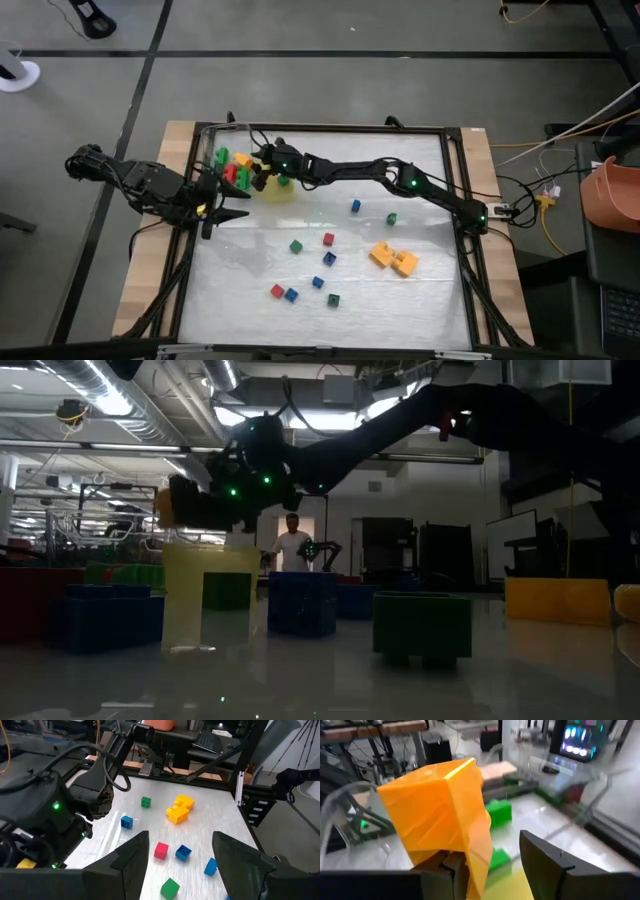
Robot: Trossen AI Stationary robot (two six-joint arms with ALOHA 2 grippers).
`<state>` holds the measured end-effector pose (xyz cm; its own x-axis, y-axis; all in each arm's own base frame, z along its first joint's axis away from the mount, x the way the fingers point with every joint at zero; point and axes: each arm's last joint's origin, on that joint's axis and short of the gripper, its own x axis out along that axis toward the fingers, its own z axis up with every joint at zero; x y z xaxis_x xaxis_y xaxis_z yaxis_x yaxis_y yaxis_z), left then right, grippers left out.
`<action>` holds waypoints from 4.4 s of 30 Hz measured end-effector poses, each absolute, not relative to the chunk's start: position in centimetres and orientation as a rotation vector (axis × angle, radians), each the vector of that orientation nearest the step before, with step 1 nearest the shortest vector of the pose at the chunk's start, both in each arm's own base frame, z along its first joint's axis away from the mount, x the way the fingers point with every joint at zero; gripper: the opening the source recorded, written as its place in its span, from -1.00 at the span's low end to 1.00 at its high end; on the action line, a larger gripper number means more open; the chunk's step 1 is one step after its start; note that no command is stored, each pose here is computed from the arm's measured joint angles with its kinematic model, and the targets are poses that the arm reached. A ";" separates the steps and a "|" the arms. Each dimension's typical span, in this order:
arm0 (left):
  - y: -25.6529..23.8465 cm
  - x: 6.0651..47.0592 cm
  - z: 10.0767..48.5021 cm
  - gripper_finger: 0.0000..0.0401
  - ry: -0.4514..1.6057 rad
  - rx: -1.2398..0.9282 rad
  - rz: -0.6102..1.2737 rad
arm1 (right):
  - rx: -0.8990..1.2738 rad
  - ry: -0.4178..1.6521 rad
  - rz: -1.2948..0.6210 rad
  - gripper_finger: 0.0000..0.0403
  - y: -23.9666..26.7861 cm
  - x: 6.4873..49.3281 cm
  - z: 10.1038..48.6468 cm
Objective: Sort blocks by size
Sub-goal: Put the large yellow game piece into the transparent bin, then put the small green game piece into the yellow bin
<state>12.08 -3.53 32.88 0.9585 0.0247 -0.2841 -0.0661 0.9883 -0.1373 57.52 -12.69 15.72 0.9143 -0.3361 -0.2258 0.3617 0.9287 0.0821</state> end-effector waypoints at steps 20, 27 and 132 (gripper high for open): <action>-1.7 15.5 28.7 0.02 0.522 0.105 0.757 | 0.133 0.157 -0.286 -0.20 -11.4 57.9 16.3; 0.0 17.1 26.3 0.02 0.707 0.177 0.908 | 0.134 0.160 -0.285 -0.20 -11.3 57.9 16.2; -5.1 29.0 12.7 -0.23 0.922 0.235 -0.283 | -0.102 1.067 -0.348 -0.20 3.3 26.8 31.6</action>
